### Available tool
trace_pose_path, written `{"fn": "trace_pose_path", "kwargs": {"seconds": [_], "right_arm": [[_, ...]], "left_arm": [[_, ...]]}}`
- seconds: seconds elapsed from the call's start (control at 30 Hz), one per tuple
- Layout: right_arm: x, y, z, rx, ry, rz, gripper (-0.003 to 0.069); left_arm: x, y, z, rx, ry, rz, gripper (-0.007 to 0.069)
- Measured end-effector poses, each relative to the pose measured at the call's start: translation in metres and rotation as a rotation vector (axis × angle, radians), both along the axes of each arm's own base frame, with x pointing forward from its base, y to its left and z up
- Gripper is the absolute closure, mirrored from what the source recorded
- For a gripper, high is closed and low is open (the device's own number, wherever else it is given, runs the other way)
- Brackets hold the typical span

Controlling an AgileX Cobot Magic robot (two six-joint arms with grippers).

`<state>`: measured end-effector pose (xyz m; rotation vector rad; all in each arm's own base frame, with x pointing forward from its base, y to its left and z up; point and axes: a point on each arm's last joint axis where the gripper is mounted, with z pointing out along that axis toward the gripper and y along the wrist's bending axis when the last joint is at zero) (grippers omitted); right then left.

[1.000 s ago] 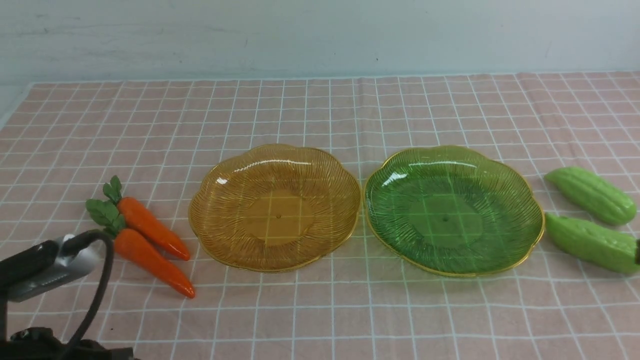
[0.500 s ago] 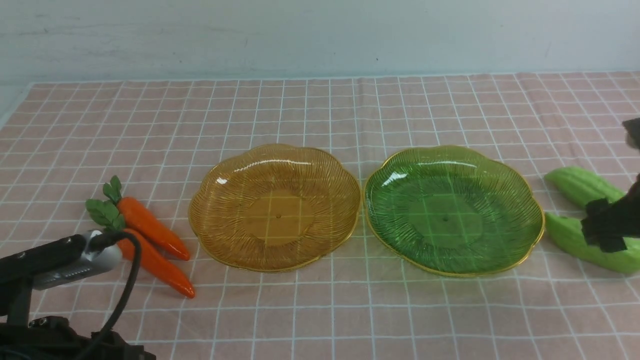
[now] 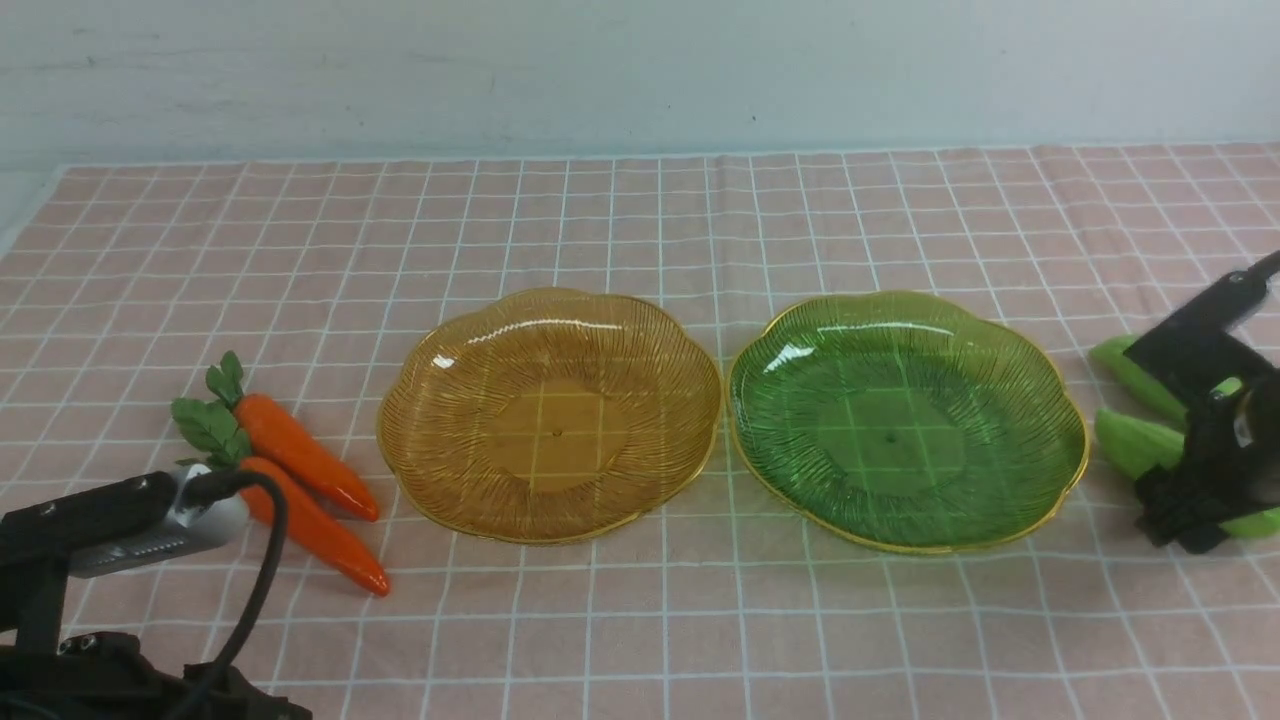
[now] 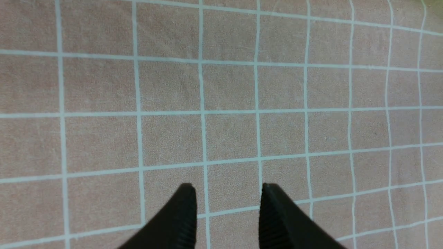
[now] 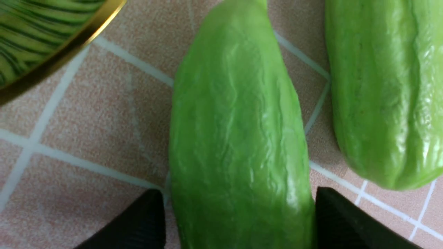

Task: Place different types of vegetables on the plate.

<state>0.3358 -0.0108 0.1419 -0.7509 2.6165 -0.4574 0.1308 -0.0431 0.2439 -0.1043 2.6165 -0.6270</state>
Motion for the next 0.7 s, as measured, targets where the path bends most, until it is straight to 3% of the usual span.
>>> {"fn": "trace_pose_path", "kwargs": {"seconds": [0.07, 0.2, 0.33, 0.5, 0.6, 0.7], "right_arm": [[0.000, 0.000, 0.000, 0.003, -0.002, -0.006, 0.0146], [0.003, -0.001, 0.001, 0.005, 0.006, -0.052, 0.0267], [0.007, -0.006, 0.011, -0.034, 0.038, -0.110, 0.0267], [0.022, -0.008, 0.050, -0.010, -0.009, -0.226, 0.0268], [0.028, -0.005, 0.078, 0.081, -0.060, -0.311, 0.0268], [0.033, 0.009, 0.104, 0.308, -0.085, -0.422, 0.0268]], "left_arm": [[0.000, 0.000, 0.000, 0.000, 0.000, 0.000, 0.0384], [0.000, 0.000, 0.000, 0.000, 0.001, 0.000, 0.0384], [0.000, 0.000, 0.000, 0.000, 0.001, 0.000, 0.0384], [0.000, 0.000, 0.000, 0.000, 0.003, -0.001, 0.0384], [0.000, 0.000, 0.000, 0.000, 0.003, -0.002, 0.0384], [0.000, 0.000, 0.000, -0.001, 0.003, -0.001, 0.0384]]}}
